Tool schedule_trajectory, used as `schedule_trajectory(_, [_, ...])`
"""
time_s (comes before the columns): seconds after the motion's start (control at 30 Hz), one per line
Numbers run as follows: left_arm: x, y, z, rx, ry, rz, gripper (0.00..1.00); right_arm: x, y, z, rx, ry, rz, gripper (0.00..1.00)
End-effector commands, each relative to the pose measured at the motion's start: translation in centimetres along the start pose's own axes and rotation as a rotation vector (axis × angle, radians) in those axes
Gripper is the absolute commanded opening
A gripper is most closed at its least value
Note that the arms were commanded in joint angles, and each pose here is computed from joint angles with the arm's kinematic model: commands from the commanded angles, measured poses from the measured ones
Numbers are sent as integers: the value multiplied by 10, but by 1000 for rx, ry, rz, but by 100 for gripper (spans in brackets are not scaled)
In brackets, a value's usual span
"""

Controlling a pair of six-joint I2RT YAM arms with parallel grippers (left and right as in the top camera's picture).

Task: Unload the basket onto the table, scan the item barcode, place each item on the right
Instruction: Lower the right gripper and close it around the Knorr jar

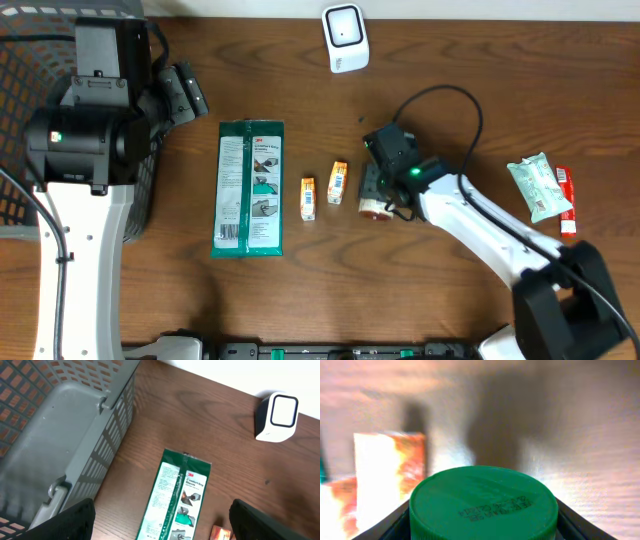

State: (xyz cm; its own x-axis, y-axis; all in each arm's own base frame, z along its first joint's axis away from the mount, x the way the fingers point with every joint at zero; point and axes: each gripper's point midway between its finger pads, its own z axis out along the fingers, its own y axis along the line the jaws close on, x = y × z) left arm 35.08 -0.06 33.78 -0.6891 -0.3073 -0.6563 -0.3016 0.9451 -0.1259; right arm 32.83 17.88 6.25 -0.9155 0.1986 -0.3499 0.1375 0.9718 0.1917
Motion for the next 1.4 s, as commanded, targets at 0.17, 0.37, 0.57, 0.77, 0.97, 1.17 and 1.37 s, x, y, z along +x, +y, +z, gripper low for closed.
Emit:
schedule_trajectory(0.17, [0, 2, 1, -9, 3, 7, 86, -30, -1, -27, 58, -158, -95, 57])
schedule_trajectory(0.37, [0, 2, 1, -9, 3, 7, 86, -21, -8, -17, 95, -112, -126, 59])
schedule_trajectory(0.57, [0, 2, 1, -9, 3, 7, 86, -9, -16, 1, 140, -48, -250, 58])
schedule_trajectory(0.77, [0, 2, 1, -9, 3, 7, 86, 13, -27, 20, 184, 55, -265, 56])
schedule_trajectory(0.97, [0, 2, 1, -9, 3, 7, 86, 19, -30, 30, 191, 88, -267, 56])
schedule_trajectory(1.17, [0, 2, 1, -9, 3, 7, 86, 17, -28, 29, 184, 85, -309, 89])
schedule_trajectory(1.37, [0, 2, 1, -9, 3, 7, 86, -3, -22, 7, 156, 122, -300, 99])
